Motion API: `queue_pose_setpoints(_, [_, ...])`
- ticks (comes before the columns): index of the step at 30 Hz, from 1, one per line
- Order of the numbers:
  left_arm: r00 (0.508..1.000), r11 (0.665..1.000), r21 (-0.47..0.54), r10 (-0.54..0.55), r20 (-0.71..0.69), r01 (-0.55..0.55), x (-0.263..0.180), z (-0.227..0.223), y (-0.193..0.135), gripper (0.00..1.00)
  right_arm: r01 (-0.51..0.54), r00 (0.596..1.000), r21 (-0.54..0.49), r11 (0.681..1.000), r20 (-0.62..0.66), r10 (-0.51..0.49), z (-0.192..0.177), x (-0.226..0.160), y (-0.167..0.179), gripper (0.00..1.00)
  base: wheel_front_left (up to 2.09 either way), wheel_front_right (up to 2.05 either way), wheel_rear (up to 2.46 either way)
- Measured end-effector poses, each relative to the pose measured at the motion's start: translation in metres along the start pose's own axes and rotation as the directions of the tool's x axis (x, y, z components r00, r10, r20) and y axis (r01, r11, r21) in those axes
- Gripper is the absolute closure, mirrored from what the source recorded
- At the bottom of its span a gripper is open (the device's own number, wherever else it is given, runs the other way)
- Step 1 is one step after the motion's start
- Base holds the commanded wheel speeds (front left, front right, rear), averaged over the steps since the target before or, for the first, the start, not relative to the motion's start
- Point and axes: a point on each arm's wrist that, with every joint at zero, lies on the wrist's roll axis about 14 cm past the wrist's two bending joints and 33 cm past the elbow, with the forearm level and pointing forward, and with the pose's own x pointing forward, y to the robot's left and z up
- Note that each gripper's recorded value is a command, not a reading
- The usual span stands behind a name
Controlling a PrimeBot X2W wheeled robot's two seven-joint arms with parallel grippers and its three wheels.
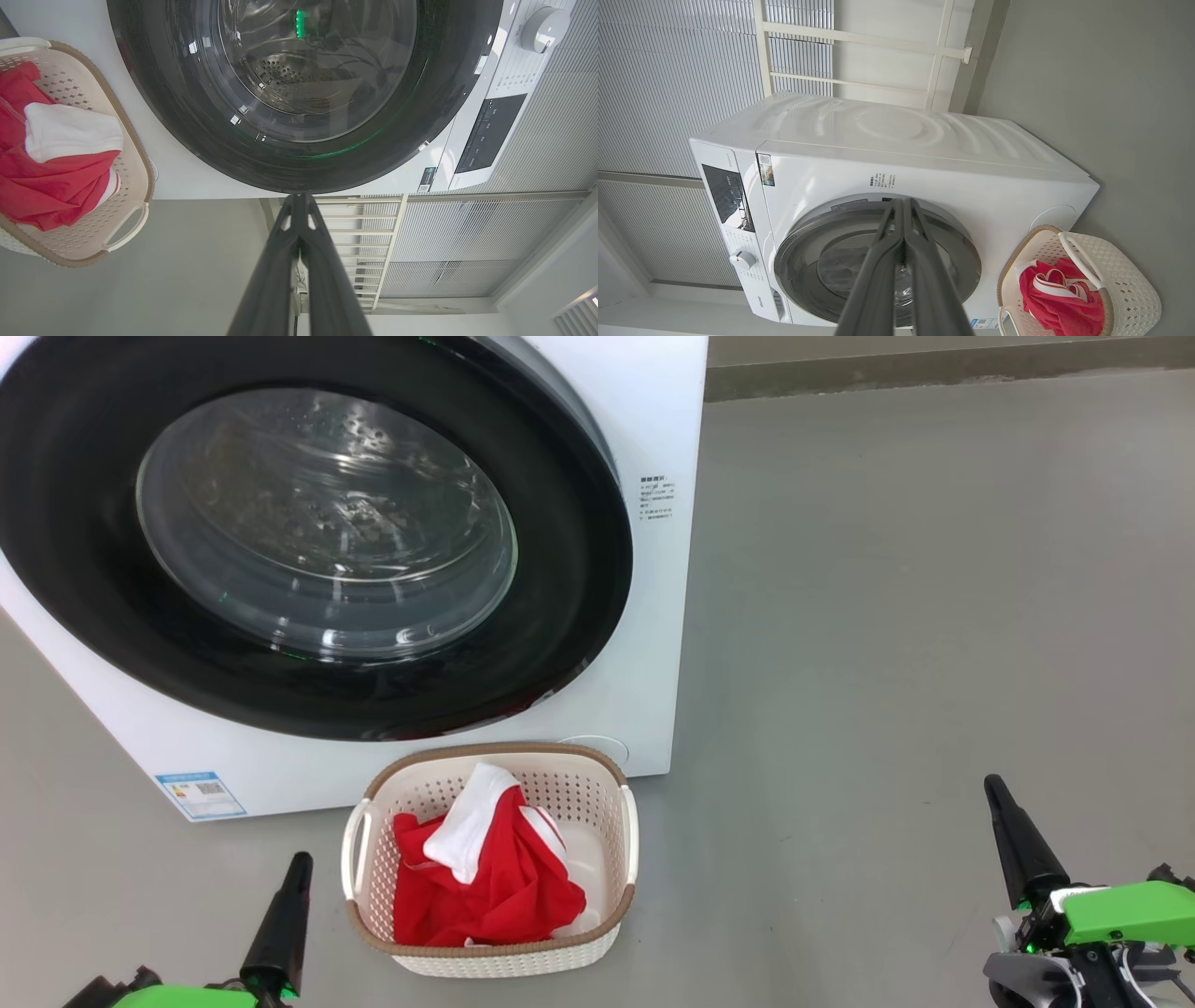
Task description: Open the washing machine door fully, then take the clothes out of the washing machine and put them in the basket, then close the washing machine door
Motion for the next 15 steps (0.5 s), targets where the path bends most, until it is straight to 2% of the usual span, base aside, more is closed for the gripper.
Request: queue_pose_setpoints(15, [1.0, 1.0, -0.017, -0.002, 0.006, 0.002, -0.0001, 0.0015, -0.0003, 1.0, -0.012, 1.0, 0.021, 1.0, 0.002, 0.012, 0.0003, 0.0019, 0.004, 1.0, 0.0, 0.0, 0.0])
